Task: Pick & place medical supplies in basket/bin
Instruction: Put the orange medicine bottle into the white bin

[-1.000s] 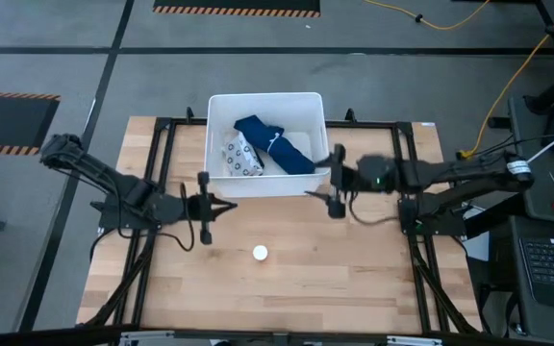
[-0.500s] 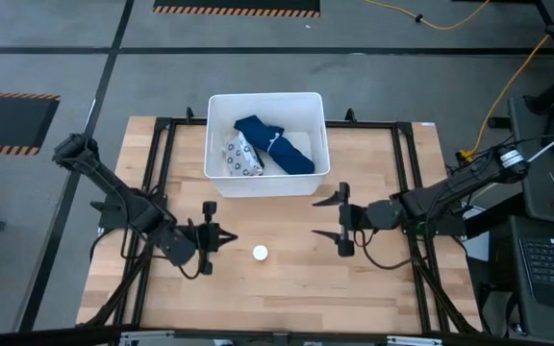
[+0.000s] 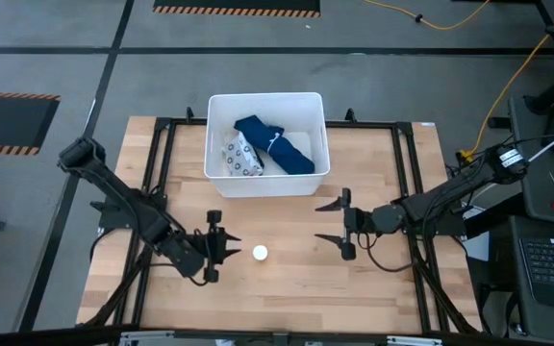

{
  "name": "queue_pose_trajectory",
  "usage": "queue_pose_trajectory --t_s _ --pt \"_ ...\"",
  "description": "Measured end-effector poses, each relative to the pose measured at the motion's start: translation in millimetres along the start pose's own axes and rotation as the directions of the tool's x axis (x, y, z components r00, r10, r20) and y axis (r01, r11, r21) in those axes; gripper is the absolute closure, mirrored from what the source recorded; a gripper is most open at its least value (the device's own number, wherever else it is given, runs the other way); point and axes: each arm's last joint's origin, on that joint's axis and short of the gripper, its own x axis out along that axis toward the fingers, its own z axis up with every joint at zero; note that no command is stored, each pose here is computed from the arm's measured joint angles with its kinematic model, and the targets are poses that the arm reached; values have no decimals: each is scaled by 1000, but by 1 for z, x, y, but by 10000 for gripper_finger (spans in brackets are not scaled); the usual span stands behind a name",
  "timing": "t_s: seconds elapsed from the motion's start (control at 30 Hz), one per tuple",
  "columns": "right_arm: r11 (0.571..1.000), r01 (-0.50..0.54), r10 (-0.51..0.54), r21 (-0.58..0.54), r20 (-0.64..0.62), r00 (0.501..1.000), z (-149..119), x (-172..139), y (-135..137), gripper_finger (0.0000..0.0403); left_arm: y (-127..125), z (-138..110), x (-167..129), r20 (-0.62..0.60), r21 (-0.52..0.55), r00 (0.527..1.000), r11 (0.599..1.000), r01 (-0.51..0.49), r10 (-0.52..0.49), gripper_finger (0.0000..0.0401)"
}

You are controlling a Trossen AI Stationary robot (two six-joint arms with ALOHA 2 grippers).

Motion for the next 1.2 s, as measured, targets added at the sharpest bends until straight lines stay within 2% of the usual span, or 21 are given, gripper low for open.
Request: queue_pose_trajectory --t_s 0.3,0.5,0.67,0.83,1.07,1.2 --pt "1000 0 0 22 -12 1000 -1 0 0 68 -7 -2 10 10 5 999 999 -46 46 178" --pt "1000 -2 2 25 -13 1000 -1 0 0 68 -15 -9 23 -19 25 998 998 -55 56 128" --pt "1000 -2 2 30 -14 1000 -1 0 0 68 -22 -17 33 -63 -15 997 999 -49 48 119" --pt "993 1 2 120 -23 1000 -2 0 0 68 -29 -26 44 -100 -46 993 997 -69 64 124" --pt "995 7 -1 102 -60 998 -6 0 0 68 -38 -42 62 -142 -100 983 987 -127 113 127" --pt "996 9 -3 90 -75 997 -8 0 -1 68 -45 -49 76 -128 -125 981 979 -160 144 127"
